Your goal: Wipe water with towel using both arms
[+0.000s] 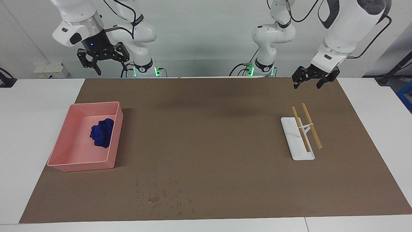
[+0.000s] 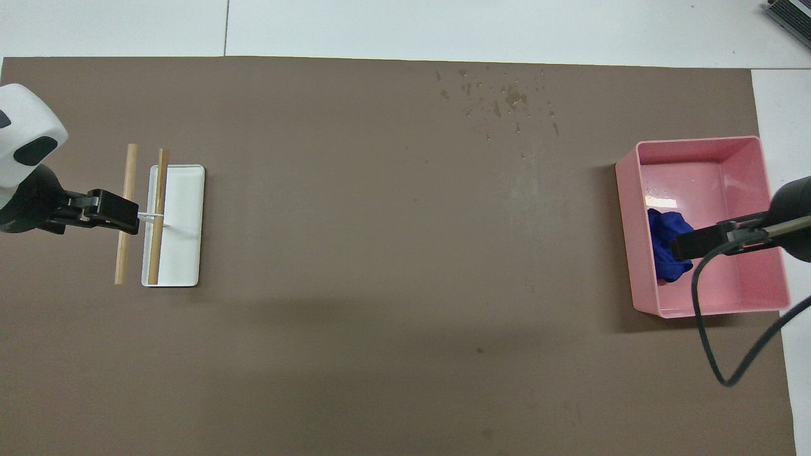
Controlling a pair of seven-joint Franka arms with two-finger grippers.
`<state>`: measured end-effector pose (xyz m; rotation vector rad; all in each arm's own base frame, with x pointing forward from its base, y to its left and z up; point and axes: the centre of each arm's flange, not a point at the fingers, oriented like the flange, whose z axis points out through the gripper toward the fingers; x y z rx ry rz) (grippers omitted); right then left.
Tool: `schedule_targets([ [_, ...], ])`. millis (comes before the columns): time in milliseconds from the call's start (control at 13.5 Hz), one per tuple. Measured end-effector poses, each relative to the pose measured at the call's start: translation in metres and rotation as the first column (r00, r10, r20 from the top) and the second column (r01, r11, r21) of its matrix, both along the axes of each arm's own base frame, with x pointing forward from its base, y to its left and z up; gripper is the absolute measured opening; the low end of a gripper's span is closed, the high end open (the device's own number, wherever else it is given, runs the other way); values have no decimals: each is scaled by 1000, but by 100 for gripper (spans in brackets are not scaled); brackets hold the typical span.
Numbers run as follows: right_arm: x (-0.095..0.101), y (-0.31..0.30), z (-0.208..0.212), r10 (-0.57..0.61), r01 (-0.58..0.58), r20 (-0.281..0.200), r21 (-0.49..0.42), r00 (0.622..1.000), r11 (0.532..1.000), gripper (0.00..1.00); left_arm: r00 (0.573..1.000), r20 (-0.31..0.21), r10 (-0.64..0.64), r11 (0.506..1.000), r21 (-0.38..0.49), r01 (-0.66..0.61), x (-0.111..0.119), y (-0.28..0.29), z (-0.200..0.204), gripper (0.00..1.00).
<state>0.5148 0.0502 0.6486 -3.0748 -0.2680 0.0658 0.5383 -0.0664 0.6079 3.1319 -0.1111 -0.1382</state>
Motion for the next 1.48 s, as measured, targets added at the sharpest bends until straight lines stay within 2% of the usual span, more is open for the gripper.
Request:
schedule_targets([
  [370, 9, 9, -9, -21, 20, 31, 3, 999, 1000, 100, 1000, 0, 0, 1000, 0, 0, 0, 0, 0, 100],
  [518, 11, 18, -14, -66, 66, 19, 0, 998, 998, 100, 1000, 0, 0, 1000, 0, 0, 0, 0, 0, 100],
  [814, 16, 17, -18, -81, 81, -21, -7, 997, 997, 100, 1000, 0, 0, 1000, 0, 0, 0, 0, 0, 100],
  [1110, 30, 14, -19, -87, 87, -29, -10, 996, 996, 100, 1000, 0, 0, 1000, 0, 0, 0, 0, 0, 100],
  [1479, 33, 14, -20, -88, 87, -45, -13, 995, 996, 100, 1000, 0, 0, 1000, 0, 0, 0, 0, 0, 100],
])
